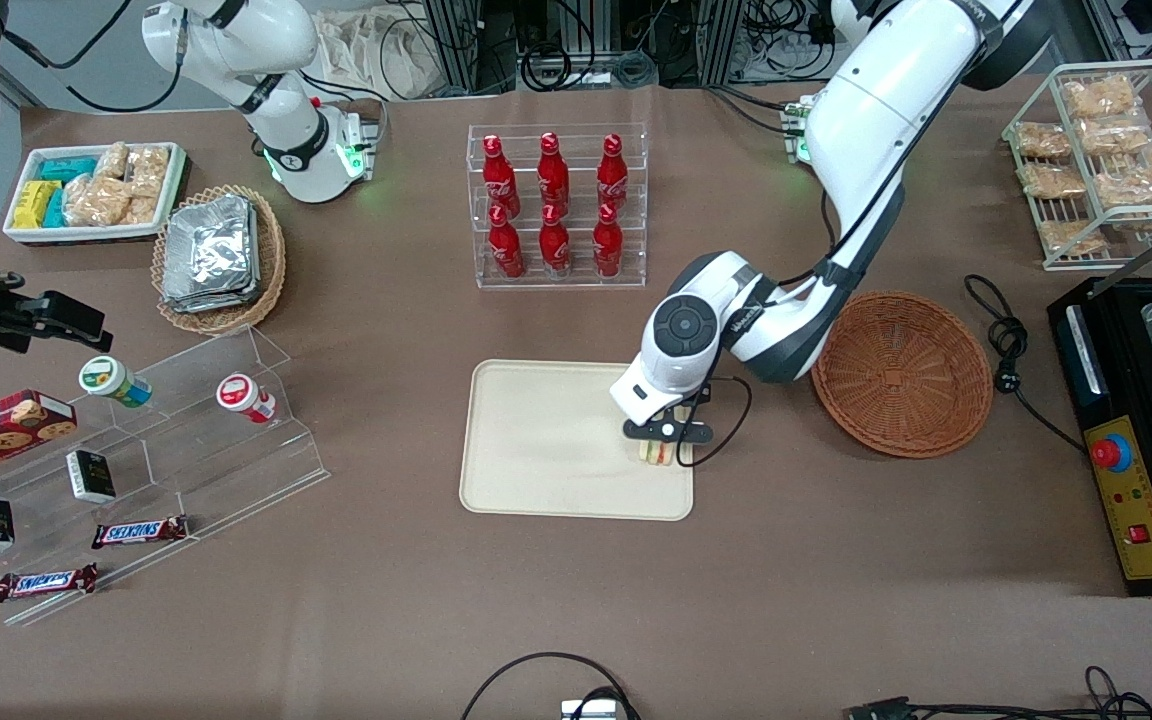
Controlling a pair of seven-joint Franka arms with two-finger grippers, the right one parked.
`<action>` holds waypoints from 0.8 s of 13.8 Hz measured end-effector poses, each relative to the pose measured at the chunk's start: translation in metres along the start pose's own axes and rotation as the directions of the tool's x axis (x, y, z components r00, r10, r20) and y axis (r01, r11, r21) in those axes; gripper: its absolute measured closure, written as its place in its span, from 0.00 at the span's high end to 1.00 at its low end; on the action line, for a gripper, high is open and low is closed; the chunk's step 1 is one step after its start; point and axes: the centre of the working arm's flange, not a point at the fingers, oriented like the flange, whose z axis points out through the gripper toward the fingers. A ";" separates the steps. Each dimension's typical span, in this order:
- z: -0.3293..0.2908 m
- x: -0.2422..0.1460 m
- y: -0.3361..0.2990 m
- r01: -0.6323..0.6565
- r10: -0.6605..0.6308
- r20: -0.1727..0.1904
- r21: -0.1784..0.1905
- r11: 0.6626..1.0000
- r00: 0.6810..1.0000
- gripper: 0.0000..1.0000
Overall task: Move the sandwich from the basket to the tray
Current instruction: 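Carry the sandwich over the cream tray and lower it, then open the left gripper to release the sandwich onto the tray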
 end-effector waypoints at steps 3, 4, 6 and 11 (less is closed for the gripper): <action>0.003 0.003 0.002 0.005 -0.005 0.000 -0.003 1.000 1.000 0.24; 0.002 0.005 0.003 0.007 -0.007 -0.002 -0.005 1.000 1.000 0.33; 0.005 0.008 0.003 0.012 -0.012 -0.001 -0.008 1.000 1.000 0.40; -0.001 0.015 0.004 0.089 -0.090 -0.018 -0.014 0.996 0.996 0.86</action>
